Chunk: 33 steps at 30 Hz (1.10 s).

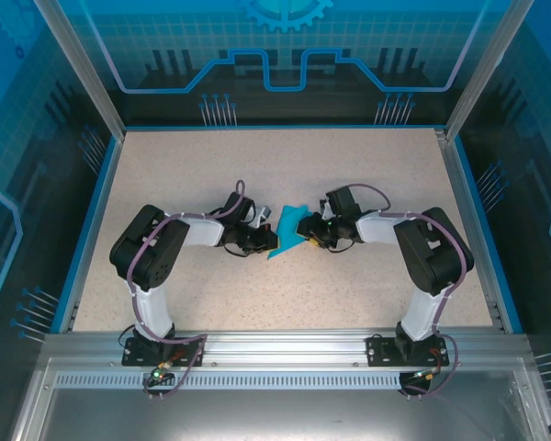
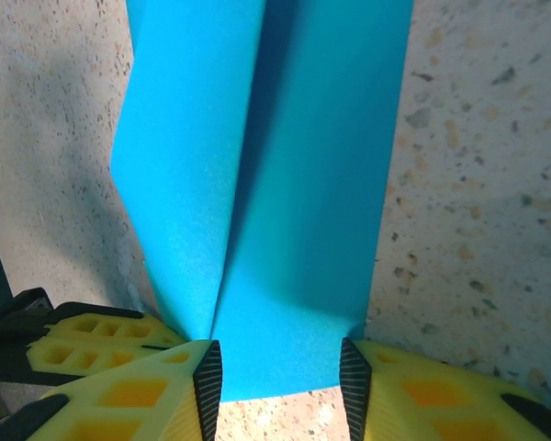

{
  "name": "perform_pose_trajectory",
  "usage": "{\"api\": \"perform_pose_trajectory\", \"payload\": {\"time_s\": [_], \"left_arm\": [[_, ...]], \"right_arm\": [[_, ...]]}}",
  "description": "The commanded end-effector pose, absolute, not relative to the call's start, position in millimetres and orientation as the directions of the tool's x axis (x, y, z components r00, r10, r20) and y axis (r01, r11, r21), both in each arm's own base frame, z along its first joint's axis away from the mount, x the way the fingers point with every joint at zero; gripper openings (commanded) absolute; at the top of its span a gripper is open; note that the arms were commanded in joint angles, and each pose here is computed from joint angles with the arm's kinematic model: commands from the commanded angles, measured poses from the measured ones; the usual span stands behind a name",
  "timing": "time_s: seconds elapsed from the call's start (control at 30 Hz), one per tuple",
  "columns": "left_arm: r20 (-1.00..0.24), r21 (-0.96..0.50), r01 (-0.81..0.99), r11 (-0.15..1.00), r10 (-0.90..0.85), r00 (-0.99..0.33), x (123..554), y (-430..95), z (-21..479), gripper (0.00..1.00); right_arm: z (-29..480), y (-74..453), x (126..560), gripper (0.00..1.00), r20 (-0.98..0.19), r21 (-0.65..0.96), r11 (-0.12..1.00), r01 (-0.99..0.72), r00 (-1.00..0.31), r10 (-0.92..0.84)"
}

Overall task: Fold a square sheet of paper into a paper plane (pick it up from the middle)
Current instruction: Turn over the paper at the center of the table.

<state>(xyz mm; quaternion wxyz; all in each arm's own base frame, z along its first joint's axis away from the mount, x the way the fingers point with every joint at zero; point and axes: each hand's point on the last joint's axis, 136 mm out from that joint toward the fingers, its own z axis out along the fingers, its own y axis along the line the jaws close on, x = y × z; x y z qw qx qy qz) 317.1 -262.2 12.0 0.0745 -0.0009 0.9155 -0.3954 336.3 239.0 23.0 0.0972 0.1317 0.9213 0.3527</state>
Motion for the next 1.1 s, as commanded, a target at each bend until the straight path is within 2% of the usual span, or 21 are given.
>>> {"api": "perform_pose_trajectory", "payload": {"time_s": [0.0, 0.2, 0.4, 0.77, 0.9, 1.07], "left_arm": [[0.041, -0.591, -0.070, 0.803, -0.056, -0.998, 273.7, -232.4, -33.2, 0.00], [0.041, -0.592, -0.070, 0.803, -0.057, -0.998, 274.9, -233.1, -33.6, 0.00], [0.043, -0.600, -0.071, 0.797, -0.057, -0.997, 276.3, -235.1, -31.0, 0.00], [0.043, -0.618, -0.067, 0.783, -0.052, -0.998, 276.5, -238.3, -24.8, 0.01], [0.032, -0.627, -0.062, 0.776, -0.054, -0.998, 278.2, -239.8, -18.6, 0.00], [0.013, -0.625, -0.063, 0.778, -0.070, -0.997, 282.9, -239.4, -10.9, 0.01]], "right_arm": [[16.9, 228.4, 325.7, 0.42, -0.084, 0.632, 0.742, 0.223, -0.932, 0.352], [14.2, 230.4, 325.0, 0.43, -0.078, 0.618, 0.753, 0.227, -0.935, 0.346], [11.0, 252.0, 327.8, 0.42, -0.036, 0.677, 0.701, 0.225, -0.941, 0.337], [35.8, 270.7, 348.3, 0.40, -0.079, 0.745, 0.643, 0.180, -0.933, 0.352], [38.3, 271.8, 355.5, 0.41, -0.095, 0.749, 0.641, 0.167, -0.930, 0.354], [32.3, 256.4, 352.3, 0.41, -0.120, 0.691, 0.699, 0.184, -0.924, 0.362]]}}
